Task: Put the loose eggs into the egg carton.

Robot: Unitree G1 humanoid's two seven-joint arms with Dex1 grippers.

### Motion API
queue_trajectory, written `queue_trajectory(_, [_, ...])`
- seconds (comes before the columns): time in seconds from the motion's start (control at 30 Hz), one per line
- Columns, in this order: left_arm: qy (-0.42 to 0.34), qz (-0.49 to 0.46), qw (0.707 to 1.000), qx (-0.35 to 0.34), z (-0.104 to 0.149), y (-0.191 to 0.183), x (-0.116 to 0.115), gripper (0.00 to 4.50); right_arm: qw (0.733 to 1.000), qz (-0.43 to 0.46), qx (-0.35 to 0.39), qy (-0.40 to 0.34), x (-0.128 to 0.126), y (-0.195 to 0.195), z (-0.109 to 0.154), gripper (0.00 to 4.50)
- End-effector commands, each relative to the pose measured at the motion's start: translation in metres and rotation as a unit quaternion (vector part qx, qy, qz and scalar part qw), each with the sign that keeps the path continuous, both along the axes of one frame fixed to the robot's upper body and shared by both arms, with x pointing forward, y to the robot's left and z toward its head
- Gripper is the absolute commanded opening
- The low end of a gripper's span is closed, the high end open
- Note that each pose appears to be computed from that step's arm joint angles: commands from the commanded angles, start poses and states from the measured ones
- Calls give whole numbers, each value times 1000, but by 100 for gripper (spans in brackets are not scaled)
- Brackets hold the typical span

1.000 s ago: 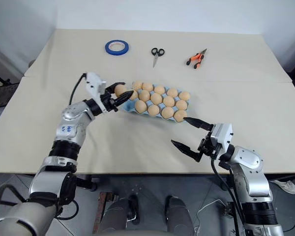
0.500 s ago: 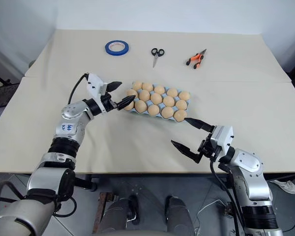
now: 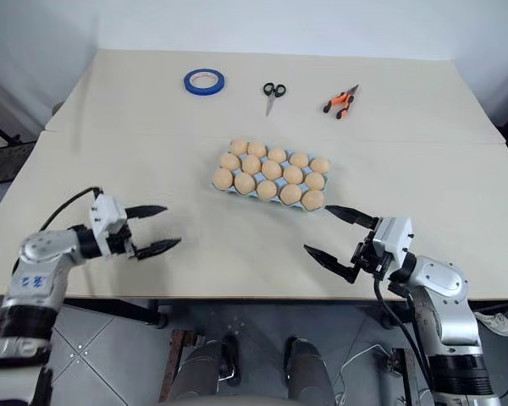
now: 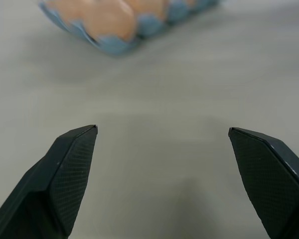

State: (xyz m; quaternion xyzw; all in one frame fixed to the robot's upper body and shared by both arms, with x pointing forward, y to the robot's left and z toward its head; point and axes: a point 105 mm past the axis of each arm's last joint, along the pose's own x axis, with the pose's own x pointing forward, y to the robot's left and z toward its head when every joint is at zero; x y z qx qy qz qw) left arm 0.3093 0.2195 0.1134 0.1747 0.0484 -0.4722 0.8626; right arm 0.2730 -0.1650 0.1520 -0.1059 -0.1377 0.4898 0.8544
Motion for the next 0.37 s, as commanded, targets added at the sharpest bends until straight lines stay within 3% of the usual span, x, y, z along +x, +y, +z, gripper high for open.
queue_trajectory(0.03, [-25,21,999,-20,14,7,-19,449,1000,-13,-11,-14,10,-12,5,450])
queue_trajectory(0.37, [-58,74,995,-26,18,9,-28,449,1000,-3,-7,-1,21,-15,0,450])
